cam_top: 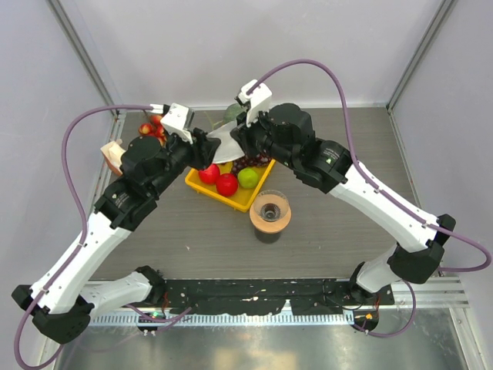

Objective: Place the coffee filter in the dripper

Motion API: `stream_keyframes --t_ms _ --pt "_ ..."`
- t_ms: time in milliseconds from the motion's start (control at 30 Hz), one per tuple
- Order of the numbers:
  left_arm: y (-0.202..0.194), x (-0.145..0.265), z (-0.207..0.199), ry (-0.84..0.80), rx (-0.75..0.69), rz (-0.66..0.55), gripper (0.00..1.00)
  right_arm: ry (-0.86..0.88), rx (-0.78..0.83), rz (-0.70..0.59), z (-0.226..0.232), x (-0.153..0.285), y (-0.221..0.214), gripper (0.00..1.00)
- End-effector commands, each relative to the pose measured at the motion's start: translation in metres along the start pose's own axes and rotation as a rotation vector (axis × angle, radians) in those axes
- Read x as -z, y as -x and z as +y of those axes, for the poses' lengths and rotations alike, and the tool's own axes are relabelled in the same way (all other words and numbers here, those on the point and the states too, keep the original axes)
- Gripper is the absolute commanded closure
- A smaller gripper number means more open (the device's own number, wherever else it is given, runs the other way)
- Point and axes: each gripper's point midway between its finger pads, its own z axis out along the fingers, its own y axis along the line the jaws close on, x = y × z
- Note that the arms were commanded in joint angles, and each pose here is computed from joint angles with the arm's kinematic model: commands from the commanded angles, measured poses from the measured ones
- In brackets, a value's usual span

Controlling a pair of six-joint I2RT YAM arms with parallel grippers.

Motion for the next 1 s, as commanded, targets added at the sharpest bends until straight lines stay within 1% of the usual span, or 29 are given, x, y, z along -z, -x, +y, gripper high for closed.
stream_keyframes --t_ms 0,67,100,233,300,467,700,767,967 --pt "0.005 -0.003 0.005 0.046 0.059 -0.023 0.51 -0.016 -0.017 -0.091 -0.002 0.004 0.032 0.95" --pt "0.000 -0.005 0.008 0.067 0.073 -0.008 0.42 -0.030 -0.014 -0.090 -0.004 0.004 0.032 0.95" --pt "-0.001 -0.005 0.010 0.077 0.085 -0.007 0.40 -0.045 -0.018 -0.093 -0.006 0.004 0.032 0.95" --pt "-0.003 -0.010 0.009 0.090 0.130 0.006 0.39 -0.090 -0.019 -0.092 -0.009 0.004 0.031 0.95" --pt "0.001 -0.012 0.008 0.087 0.149 -0.003 0.41 -0.100 -0.013 -0.085 -0.006 0.003 0.029 0.95" --pt "0.004 -0.017 0.000 0.051 0.168 -0.006 0.57 -0.140 -0.011 -0.085 -0.006 0.000 0.027 0.95" --pt "0.005 -0.020 -0.007 0.017 0.200 -0.009 0.91 -0.151 -0.024 -0.079 -0.004 -0.006 0.026 0.95" --pt "0.007 -0.020 -0.009 0.009 0.205 -0.012 0.99 -0.139 -0.031 -0.072 0.000 -0.007 0.023 0.95" --pt "0.008 -0.020 -0.012 -0.005 0.215 -0.015 1.00 -0.085 -0.066 -0.059 0.012 -0.011 0.020 0.95"
